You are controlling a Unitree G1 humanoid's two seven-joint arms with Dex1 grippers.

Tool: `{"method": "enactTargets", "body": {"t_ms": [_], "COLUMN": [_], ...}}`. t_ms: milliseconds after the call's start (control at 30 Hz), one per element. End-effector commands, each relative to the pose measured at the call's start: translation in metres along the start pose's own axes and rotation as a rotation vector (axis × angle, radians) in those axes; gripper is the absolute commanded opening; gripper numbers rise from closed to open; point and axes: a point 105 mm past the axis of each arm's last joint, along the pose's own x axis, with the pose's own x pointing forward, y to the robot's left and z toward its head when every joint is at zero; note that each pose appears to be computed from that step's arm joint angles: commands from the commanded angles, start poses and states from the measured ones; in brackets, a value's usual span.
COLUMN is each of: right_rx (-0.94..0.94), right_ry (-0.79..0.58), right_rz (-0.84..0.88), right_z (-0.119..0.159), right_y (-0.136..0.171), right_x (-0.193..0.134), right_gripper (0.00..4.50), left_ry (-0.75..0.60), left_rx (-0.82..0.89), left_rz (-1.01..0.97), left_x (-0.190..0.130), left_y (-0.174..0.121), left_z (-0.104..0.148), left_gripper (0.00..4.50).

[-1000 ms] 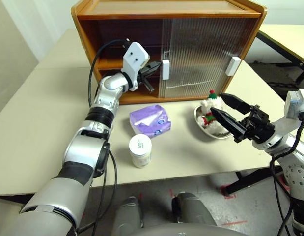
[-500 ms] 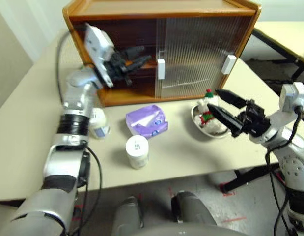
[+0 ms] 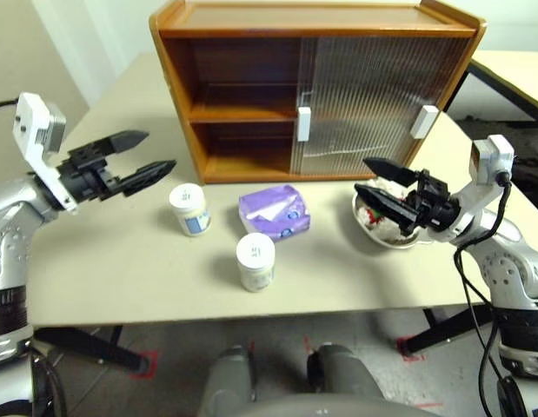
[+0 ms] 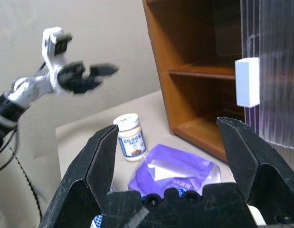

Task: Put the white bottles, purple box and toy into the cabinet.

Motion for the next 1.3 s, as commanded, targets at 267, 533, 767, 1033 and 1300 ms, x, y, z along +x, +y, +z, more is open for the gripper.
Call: {"method": "enactTargets", "body": {"t_ms": [267, 533, 767, 1033, 1300], "right_rx": [-0.022, -0.035, -0.038, -0.056, -0.058], "right_ry": [0.022, 0.044, 0.036, 0.067, 0.061], "right_rz": [0.015, 0.011, 0.008, 0.015, 0.012], "right_z": [0.0, -0.002, -0.001, -0.001, 0.002], "right_y": [0.0, 0.003, 0.005, 0.009, 0.01], "right_x": [0.001, -0.001, 0.001, 0.0, 0.001], "right_gripper": [4.5, 4.5, 4.5, 4.5, 4.5], "left_ry": [0.02, 0.142, 0.162, 0.129, 0.248], "left_rx": [-0.043, 0.02, 0.028, 0.004, -0.034], "left_rz": [0.009, 0.002, 0.006, -0.064, -0.097], "left_x": [0.013, 0.026, 0.04, 0.054, 0.061], "left_y": [-0.022, -0.028, -0.027, -0.037, -0.043], "left_z": [-0.051, -0.093, -0.107, -0.107, -0.132], "left_gripper": [4.47, 4.47, 4.47, 4.47, 4.47]}}
